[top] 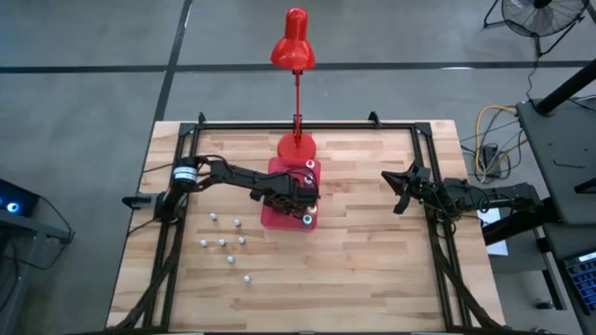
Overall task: Pick & Place food coloring
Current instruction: Put the small orange food coloring bottle into the pink bin
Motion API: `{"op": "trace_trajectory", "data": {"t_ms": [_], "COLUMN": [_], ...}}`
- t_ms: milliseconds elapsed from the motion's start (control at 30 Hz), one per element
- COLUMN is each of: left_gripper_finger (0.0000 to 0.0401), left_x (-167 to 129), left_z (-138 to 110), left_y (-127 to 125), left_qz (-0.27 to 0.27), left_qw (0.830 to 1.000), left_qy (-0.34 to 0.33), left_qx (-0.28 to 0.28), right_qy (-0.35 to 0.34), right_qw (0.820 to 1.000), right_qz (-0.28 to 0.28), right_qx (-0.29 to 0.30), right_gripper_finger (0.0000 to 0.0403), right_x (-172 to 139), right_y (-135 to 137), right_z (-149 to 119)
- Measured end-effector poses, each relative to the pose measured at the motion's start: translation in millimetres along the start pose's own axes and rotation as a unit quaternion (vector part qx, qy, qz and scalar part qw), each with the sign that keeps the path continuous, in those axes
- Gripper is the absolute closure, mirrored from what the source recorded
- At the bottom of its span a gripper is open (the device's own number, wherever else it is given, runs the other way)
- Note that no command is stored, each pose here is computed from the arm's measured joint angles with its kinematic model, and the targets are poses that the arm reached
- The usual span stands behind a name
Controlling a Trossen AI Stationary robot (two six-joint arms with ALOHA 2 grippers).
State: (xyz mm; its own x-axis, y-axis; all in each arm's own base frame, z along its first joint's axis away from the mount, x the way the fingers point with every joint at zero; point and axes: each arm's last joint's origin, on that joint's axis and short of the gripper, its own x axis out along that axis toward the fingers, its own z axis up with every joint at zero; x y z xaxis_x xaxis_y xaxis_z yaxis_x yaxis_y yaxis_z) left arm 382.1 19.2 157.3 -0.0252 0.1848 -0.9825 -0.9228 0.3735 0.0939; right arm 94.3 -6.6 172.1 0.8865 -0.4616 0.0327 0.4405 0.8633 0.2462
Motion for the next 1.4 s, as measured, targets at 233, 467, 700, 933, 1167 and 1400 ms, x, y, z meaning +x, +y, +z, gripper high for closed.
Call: {"op": "trace_trajectory", "data": {"t_ms": [233,467,700,933,1167,1400], "left_gripper_finger": [0.0284,0.0298,0.0350,0.0361,0.0359,0.0358], "left_x": [2,1,1,-2,-13,-26], "left_z": [0,0,0,0,0,0], "left_y": [0,0,0,2,4,7], "left_qz": [-0.002,-0.006,-0.007,-0.001,-0.009,-0.011], "left_qw": [1.000,1.000,1.000,1.000,1.000,0.999], "left_qy": [-0.002,-0.001,-0.002,0.002,-0.005,-0.037], "left_qx": [0.015,0.015,0.013,0.017,0.024,0.025], "right_qy": [0.000,0.000,0.000,0.000,0.000,0.001], "right_qw": [1.000,1.000,1.000,1.000,1.000,1.000], "right_qz": [0.000,0.000,0.000,0.000,0.000,-0.001], "right_qx": [0.000,0.000,0.000,0.000,0.000,0.000], "right_gripper_finger": [0.0394,0.0394,0.0394,0.0394,0.0394,0.0394], "right_x": [0,0,0,0,0,0], "right_y": [0,0,0,0,0,0], "right_z": [0,0,0,0,0,0]}}
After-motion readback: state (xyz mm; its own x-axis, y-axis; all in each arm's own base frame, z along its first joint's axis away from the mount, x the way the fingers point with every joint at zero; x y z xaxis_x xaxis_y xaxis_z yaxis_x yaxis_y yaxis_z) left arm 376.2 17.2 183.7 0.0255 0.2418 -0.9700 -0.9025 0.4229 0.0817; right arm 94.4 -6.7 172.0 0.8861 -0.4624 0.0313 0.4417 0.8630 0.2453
